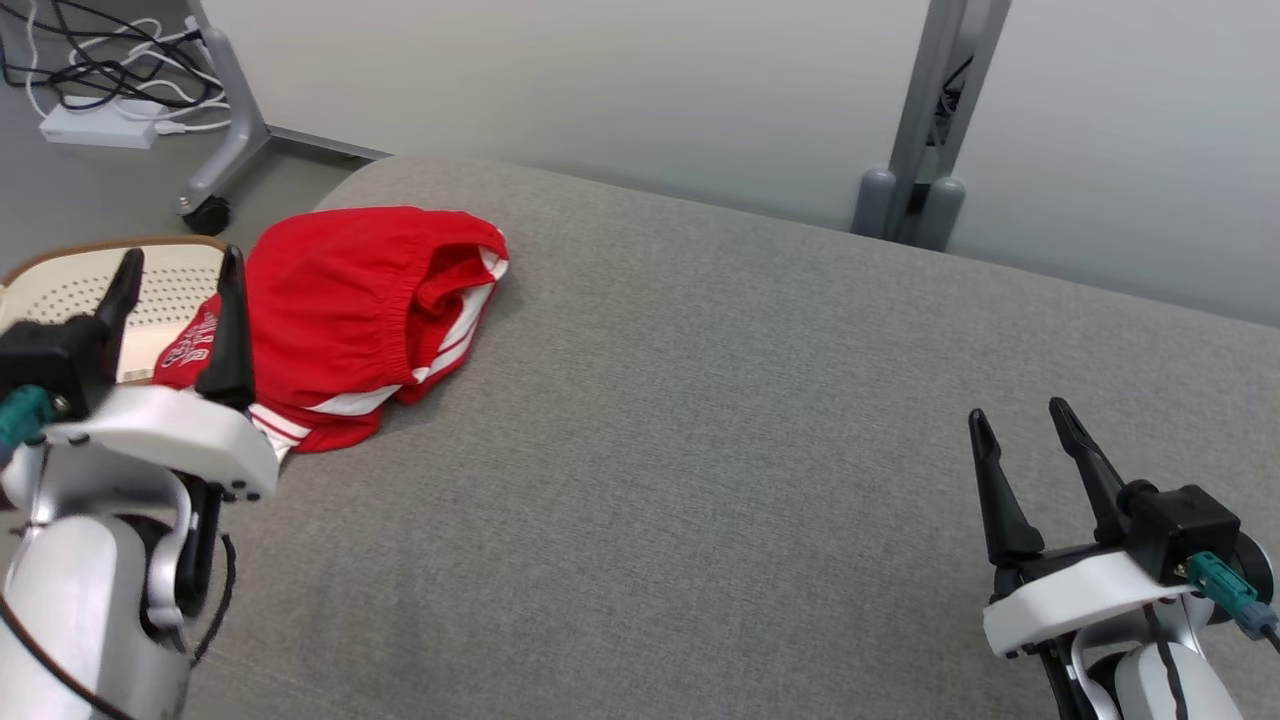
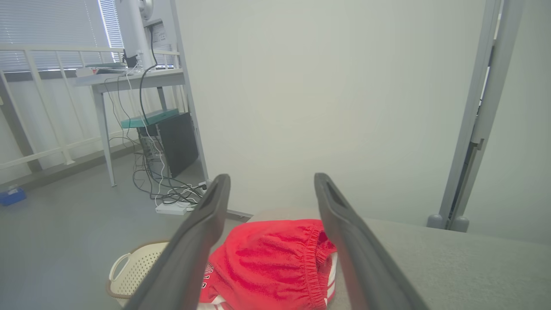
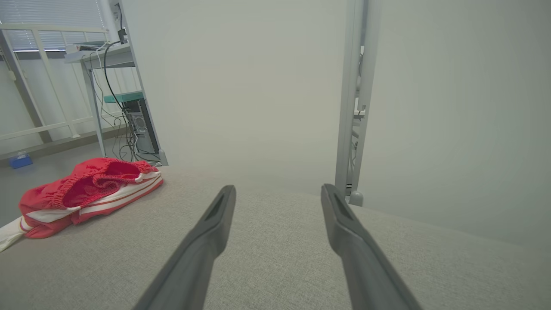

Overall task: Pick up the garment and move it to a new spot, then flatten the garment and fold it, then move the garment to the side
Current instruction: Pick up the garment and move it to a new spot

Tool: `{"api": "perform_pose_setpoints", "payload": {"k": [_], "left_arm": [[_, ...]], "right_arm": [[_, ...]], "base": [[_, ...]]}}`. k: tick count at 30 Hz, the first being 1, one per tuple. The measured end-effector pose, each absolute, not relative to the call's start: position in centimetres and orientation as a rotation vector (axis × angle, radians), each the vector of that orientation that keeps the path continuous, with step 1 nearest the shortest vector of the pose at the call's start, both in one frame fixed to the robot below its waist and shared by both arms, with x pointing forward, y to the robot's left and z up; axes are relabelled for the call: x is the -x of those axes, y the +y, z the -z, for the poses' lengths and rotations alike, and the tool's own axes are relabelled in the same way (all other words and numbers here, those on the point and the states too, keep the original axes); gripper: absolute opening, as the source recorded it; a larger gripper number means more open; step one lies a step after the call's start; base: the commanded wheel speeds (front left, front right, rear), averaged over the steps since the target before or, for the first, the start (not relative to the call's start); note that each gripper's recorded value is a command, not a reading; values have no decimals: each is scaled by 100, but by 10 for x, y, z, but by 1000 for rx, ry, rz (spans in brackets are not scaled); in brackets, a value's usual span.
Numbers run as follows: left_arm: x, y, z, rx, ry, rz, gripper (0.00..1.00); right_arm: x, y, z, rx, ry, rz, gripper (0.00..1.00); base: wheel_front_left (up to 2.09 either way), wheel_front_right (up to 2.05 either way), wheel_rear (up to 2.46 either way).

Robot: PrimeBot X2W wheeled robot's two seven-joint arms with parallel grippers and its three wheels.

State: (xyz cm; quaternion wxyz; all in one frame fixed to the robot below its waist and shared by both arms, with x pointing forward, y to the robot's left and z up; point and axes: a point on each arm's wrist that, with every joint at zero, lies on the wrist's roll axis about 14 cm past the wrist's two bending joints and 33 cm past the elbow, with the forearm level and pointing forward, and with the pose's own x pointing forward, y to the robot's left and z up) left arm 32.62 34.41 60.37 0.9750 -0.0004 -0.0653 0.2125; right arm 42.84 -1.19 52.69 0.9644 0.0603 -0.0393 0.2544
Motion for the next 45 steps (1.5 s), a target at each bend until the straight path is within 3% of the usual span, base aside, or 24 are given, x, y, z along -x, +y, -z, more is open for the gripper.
{"api": "perform_pose_setpoints", "payload": {"k": [5,11,15,25,26,27,28,37,45], "left_arm": [[-373,352,-597,2,-26,-375,100],[-416,344,-517,64,292,-294,100],[-433,331,-460,100,490,-250,100],[-442,342,-393,131,697,-330,100],[-444,343,-392,134,693,-342,86],[-445,345,-391,137,690,-354,86],[-447,346,-391,137,683,-359,0],[-484,373,-461,105,340,-420,0],[-507,348,-537,60,58,-326,0]], "right_arm": [[-434,-20,-526,-111,-80,-496,100],[-444,-47,-511,-98,-45,-423,100],[-453,-72,-495,-86,-9,-354,100],[-462,-100,-471,-73,40,-280,100],[-463,-103,-470,-70,41,-273,100],[-464,-105,-470,-68,41,-267,100],[-465,-107,-470,-66,41,-261,100],[-470,-122,-479,-74,8,-214,100],[-458,-146,-492,-105,-27,-145,100]], "base": [[0,0,0],[0,0,0],[0,0,0],[0,0,0],[0,0,0],[0,0,0],[0,0,0],[0,0,0],[0,0,0]]}}
